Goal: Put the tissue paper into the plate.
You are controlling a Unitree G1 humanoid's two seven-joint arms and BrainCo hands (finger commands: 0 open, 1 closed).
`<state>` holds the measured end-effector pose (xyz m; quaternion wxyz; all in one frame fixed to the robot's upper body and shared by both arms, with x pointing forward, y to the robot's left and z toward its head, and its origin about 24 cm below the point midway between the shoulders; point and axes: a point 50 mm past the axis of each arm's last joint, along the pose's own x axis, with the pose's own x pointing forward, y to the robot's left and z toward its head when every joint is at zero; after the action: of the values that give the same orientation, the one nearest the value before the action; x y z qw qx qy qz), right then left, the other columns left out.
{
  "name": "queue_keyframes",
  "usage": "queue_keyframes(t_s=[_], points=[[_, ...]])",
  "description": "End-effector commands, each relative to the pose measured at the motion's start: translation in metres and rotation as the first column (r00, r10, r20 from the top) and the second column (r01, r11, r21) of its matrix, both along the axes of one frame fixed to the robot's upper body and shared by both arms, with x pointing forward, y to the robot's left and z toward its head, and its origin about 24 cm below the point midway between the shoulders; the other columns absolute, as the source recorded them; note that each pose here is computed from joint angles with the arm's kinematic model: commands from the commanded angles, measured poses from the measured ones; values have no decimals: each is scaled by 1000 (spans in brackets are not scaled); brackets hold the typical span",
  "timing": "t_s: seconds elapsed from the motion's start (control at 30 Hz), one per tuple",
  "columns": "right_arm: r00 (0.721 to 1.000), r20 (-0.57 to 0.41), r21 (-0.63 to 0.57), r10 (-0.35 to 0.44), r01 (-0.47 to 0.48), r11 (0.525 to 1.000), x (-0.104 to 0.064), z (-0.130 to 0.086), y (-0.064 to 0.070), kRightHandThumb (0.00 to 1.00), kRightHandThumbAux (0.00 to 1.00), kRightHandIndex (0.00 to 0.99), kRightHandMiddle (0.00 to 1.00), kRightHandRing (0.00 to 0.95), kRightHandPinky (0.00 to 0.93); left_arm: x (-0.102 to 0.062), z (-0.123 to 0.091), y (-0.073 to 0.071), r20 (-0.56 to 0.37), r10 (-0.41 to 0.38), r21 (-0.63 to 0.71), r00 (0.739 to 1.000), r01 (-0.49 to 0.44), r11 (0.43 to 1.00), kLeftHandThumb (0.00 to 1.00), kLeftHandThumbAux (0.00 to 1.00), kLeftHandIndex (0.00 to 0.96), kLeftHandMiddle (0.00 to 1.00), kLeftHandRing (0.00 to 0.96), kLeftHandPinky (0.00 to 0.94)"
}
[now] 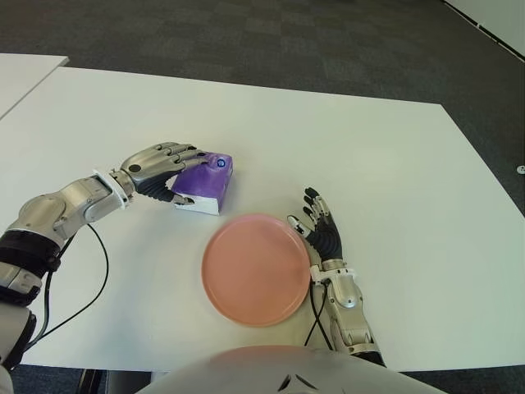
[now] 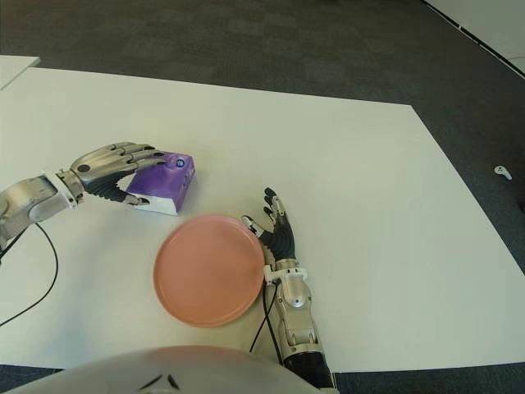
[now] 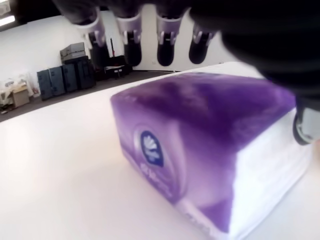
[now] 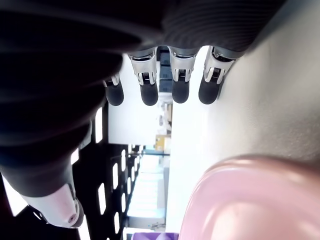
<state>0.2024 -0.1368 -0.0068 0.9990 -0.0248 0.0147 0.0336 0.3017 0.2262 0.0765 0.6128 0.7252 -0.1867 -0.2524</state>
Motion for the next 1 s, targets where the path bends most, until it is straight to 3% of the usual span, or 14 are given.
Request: queue_keyframes(t_s=[0.03, 0.4, 1.0], points=[[975, -219, 4, -24, 25, 1000, -22, -34, -4, 0, 724, 0, 6, 0, 0, 3, -12, -2, 4, 6, 11, 1000, -6, 1000, 19, 361, 0, 0, 0, 0], [976, -219, 0, -15, 16, 1000, -23, -34, -4, 0, 712, 0, 10, 0, 0, 8, -23, -2, 69, 5, 27, 998, -7, 1000, 22, 351, 0, 0, 0, 0], [976, -219, -6, 13, -14, 1000, -23, -34, -2, 0, 672, 0, 0, 0, 0, 10, -19, -4, 99, 0, 6, 995, -1, 1000, 43, 351, 0, 0, 0, 0]])
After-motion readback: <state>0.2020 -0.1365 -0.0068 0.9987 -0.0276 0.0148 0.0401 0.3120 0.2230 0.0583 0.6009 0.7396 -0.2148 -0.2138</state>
